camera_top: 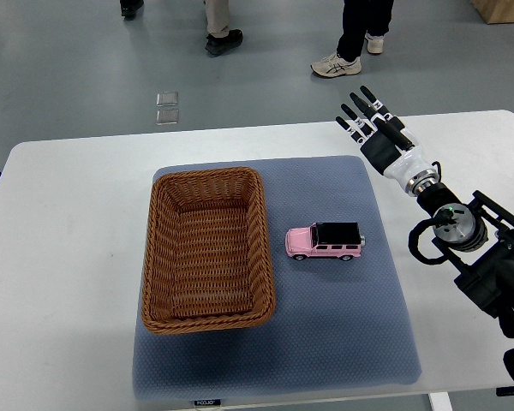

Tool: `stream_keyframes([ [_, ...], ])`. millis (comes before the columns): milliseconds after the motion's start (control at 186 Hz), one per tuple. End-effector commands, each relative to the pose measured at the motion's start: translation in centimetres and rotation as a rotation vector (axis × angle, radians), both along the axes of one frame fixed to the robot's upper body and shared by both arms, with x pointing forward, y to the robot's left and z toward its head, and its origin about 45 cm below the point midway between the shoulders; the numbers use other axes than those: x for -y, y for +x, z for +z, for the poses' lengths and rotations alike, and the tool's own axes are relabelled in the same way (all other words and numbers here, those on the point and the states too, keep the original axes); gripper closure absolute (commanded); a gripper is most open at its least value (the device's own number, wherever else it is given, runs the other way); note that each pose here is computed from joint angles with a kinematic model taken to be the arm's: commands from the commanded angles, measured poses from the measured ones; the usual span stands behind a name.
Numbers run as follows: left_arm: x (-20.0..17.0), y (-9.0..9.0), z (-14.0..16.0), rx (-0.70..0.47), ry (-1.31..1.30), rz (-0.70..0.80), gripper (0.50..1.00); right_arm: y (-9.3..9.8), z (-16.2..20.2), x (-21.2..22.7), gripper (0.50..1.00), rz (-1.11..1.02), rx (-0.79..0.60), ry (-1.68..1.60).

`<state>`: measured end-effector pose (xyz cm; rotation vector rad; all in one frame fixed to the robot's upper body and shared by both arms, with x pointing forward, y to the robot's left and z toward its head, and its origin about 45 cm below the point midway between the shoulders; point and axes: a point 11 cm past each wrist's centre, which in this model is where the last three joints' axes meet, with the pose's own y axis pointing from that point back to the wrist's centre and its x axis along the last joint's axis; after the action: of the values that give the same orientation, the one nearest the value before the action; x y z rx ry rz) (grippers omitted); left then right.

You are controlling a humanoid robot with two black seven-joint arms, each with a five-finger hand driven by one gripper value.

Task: Place pink car in brown basket
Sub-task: 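Reach the right hand over the pink toy car from above, then lower the right hand and close its fingers around the pink car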

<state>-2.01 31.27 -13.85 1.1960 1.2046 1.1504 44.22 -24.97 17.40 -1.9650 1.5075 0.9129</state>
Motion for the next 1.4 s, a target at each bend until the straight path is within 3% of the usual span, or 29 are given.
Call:
stream_keyframes([
  [0, 0.1, 0.0, 0.0, 0.0, -0.003, -0.002, 0.5, 0.0, 0.0, 0.1, 0.589, 0.0, 0.0, -0.002],
  [322, 0.1, 0.0, 0.0, 0.0, -0.005, 0.0, 0.5, 0.0, 0.3, -0.6, 0.589, 0.061, 0.019, -0.089],
  [569, 0.1, 0.2, 0.0, 0.003, -0.006, -0.001, 0.5, 0.6, 4.9, -1.4, 0.589, 0.339, 0.223, -0.594],
  [735, 0.1, 0.3, 0.0, 0.005, -0.006, -0.001, 0.5, -0.7, 7.6, -3.2, 0.587, 0.626, 0.415, -1.096],
  [939, 0.1, 0.4, 0.0, 0.006, -0.006, -0.003, 0.5, -3.8, 6.0, -3.2, 0.587, 0.885, 0.485, -1.423],
  [1084, 0.2, 0.4, 0.0, 0.006, -0.006, -0.003, 0.5, -5.4, 6.5, -1.9, 0.587, 0.937, 0.518, -1.511],
  [1395, 0.2, 0.5, 0.0, 0.008, -0.009, -0.002, 0.5, -6.5, 4.7, -1.2, 0.589, 0.934, 0.491, -1.523],
])
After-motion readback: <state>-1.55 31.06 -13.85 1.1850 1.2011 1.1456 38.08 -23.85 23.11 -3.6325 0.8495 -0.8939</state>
